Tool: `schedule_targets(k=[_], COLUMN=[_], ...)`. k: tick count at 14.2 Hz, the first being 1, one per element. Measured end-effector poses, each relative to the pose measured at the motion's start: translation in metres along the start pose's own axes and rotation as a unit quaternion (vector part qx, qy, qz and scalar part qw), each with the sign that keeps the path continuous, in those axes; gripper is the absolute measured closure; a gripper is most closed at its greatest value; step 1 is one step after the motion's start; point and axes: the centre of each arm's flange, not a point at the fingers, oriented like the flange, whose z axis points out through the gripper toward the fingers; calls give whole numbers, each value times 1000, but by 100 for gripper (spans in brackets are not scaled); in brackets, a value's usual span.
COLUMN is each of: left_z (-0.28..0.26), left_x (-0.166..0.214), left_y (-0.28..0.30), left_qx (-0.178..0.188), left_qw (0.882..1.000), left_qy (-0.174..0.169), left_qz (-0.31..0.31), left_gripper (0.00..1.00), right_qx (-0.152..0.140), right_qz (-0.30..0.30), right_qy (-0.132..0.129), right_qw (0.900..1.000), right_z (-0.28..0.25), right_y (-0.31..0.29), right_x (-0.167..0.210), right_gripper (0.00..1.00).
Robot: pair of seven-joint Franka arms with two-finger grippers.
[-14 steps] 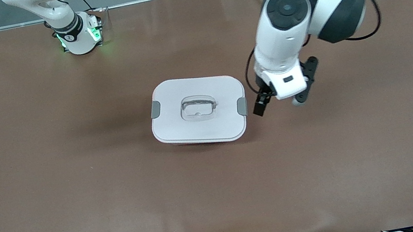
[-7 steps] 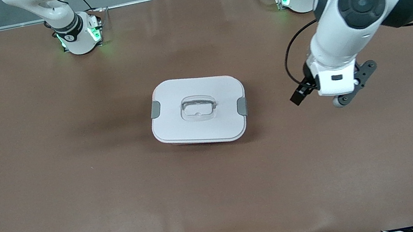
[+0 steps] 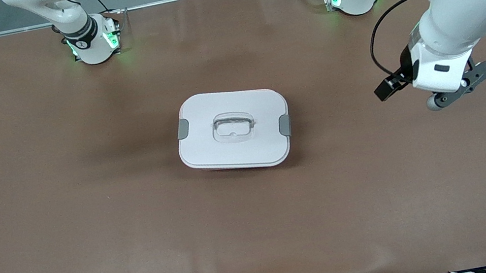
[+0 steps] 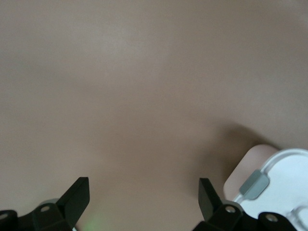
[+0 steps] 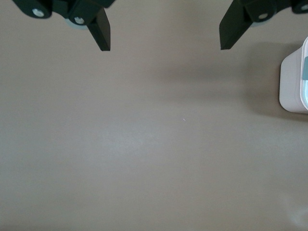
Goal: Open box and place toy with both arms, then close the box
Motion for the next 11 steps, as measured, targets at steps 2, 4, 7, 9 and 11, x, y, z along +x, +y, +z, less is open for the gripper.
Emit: schedule_targets(k=[2, 4, 7, 9, 11], left_z=[-9, -18, -29, -35, -38], left_x=[-3, 0, 1, -2, -3], left_y=[-9, -29, -54, -60, -67], left_qx=[1, 4, 7, 9, 9], left_qw=[1000, 998, 996, 995, 993], left_qy=[0, -5, -12, -14, -16], left_qz=[30, 63, 93, 101, 113], left_gripper=[0, 0, 0, 0, 0], right_qx=[0, 1, 1, 1, 1], right_qz=[-3, -7, -11, -12, -13], right_qy=[-1, -2, -2, -2, -2], right_qw=[1000, 1000, 1000, 1000, 1000], right_z=[1, 1, 1, 1, 1], right_y=[-2, -7, -12, -13, -13], right_x=[0, 1, 1, 1, 2], right_gripper=[0, 0, 0, 0, 0])
